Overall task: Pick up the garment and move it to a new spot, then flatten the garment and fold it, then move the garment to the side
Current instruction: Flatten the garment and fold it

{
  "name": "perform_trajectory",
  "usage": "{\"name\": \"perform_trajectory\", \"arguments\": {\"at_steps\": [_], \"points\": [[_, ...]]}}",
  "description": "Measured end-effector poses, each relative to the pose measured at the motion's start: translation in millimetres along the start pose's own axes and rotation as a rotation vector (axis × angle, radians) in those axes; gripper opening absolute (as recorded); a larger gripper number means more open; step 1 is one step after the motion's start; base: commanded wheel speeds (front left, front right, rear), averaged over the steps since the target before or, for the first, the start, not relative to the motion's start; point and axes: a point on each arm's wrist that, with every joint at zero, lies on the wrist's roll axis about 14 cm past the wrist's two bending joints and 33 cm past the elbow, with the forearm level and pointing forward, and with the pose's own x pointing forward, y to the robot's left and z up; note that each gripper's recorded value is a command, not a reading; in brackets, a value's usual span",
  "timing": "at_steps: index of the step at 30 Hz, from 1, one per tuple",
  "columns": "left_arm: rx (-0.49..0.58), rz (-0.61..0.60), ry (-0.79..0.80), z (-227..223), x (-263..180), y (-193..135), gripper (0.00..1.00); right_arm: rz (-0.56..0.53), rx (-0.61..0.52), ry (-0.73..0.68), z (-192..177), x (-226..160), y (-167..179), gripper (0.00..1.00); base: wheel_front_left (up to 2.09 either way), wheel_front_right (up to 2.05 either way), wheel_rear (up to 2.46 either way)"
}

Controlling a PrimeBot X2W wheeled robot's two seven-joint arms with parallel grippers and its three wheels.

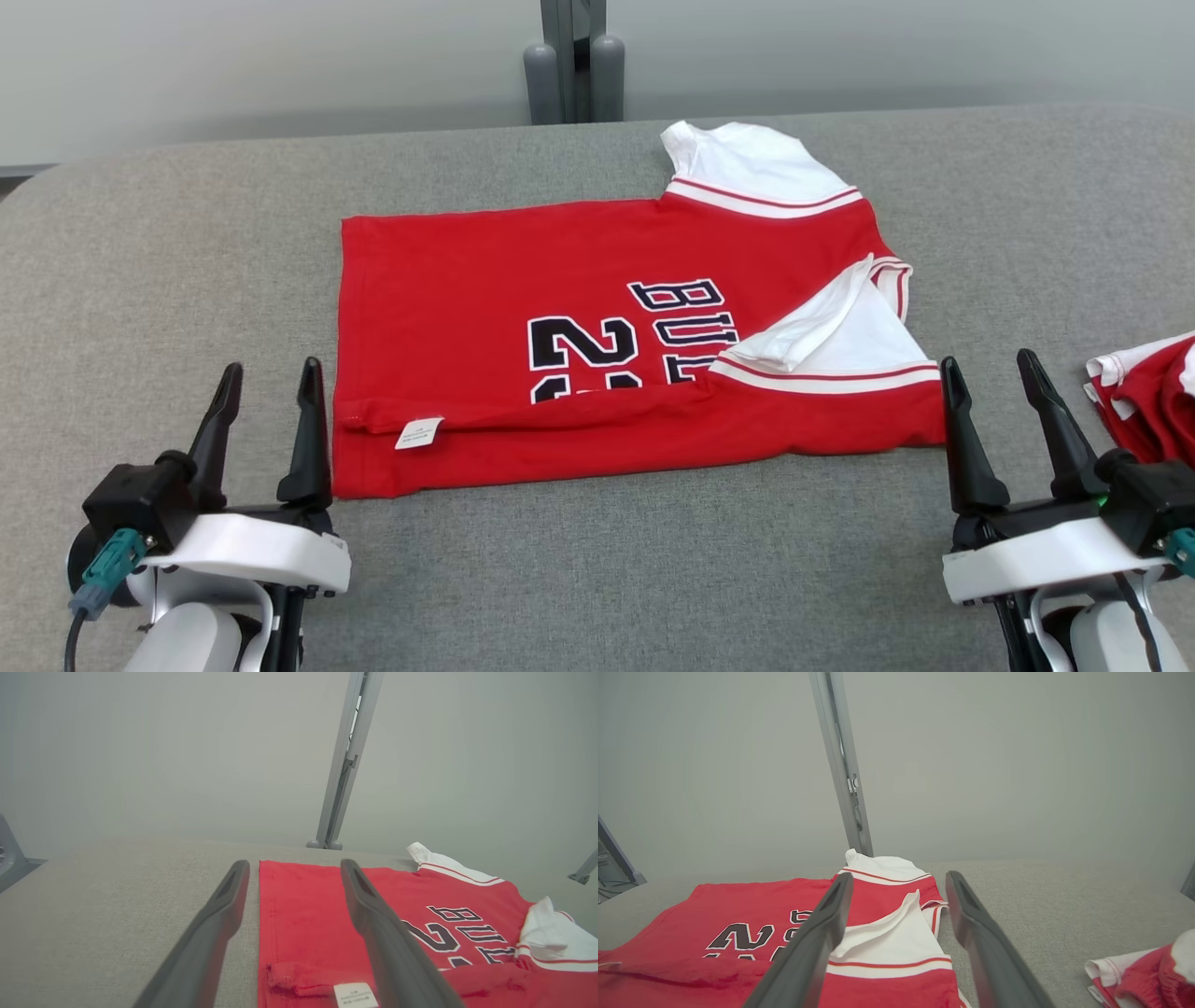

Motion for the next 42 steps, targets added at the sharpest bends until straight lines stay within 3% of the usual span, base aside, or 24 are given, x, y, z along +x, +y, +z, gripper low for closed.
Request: {"name": "perform_trajectory", "arguments": {"at_steps": [7,26,33,42], "points": [[0.071,0.031,0.018,-10.1,-14.4,12.7,1.00,-0.010,-0.007,0.020,0.6,-12.6,-1.0,1.00,0.00,0.00,0.00],[0.114,-0.021,0.038,-19.6,-23.7,1.3,1.00,-0.019,0.018,0.050,-4.1,-15.0,-2.3,1.00,0.00,0.00,0.00],[0.103,-0.077,0.199,-52.6,-16.4,-9.8,1.00,-0.068,-0.001,0.210,-44.7,-7.1,-21.4,1.00,0.00,0.00,0.00],[0.047,-0.051,0.380,-100.3,-16.9,-1.3,1.00,-0.100,0.015,0.367,-98.0,0.8,-35.6,1.00,0.00,0.00,0.00]]}}
